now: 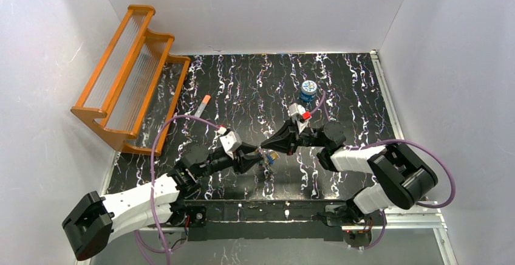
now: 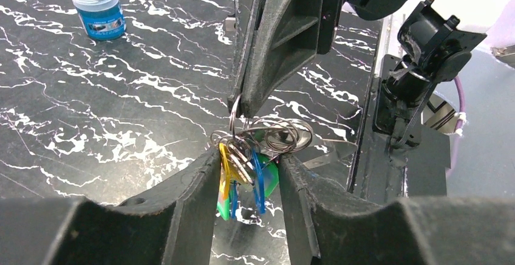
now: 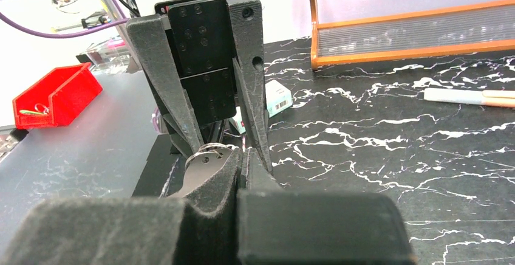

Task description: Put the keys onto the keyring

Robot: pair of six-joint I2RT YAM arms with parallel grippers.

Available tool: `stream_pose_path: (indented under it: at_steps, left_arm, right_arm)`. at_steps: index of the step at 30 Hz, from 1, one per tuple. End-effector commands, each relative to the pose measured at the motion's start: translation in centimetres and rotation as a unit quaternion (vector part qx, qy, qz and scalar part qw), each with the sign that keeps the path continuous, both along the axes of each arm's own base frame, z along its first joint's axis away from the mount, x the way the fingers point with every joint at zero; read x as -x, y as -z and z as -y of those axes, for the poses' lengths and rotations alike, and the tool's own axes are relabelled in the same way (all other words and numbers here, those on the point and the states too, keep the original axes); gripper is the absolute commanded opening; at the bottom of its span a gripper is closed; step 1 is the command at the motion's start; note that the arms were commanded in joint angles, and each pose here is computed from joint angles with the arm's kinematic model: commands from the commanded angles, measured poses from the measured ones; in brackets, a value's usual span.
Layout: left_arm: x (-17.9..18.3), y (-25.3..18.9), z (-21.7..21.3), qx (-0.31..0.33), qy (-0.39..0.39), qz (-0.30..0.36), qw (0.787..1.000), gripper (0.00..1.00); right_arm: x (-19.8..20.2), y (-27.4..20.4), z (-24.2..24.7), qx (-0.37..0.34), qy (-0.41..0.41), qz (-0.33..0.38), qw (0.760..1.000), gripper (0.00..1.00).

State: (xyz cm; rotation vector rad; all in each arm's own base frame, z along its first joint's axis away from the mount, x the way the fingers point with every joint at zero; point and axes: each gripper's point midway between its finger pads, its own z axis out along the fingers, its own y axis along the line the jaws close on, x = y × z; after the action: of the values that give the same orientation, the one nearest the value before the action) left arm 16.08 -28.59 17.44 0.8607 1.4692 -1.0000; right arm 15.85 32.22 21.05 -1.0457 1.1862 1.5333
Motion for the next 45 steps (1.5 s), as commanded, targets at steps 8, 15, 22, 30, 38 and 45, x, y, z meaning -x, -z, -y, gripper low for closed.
stream_pose_path:
  at_steps: [8,15,22,30,38,45]
  left_arm:
    - [0.3,-3.8,0.0,0.073,-0.004,0.013,0.997,0.58]
    - [0.0,-4.5,-0.1,0.094,-0.018,-0.018,0.995,0.75]
    - [-1.2,-5.1,0.1,0.119,-0.045,-0.048,0.991,0.85]
    - [-3.7,-5.3,-0.8,0.148,-0.092,-0.106,0.979,0.99]
    - [-8.3,-5.4,-4.2,0.186,-0.189,-0.162,0.951,0.98]
    - [-11.9,-4.8,-7.8,0.205,-0.272,-0.196,0.92,0.98]
  right_arm:
    - [-0.5,-3.7,0.8,-0.054,0.056,0.065,0.995,0.01]
    - [-1.3,-3.1,1.2,-0.029,0.077,0.074,0.994,0.01]
    - [-3.3,-2.6,2.4,-0.006,0.127,0.065,0.99,0.01]
    - [-5.7,-2.2,4.3,0.014,0.175,0.049,0.983,0.01]
    - [-7.9,-1.9,6.2,0.05,0.235,0.054,0.969,0.01]
    - [-8.8,-1.8,7.1,0.068,0.264,0.06,0.96,0.01]
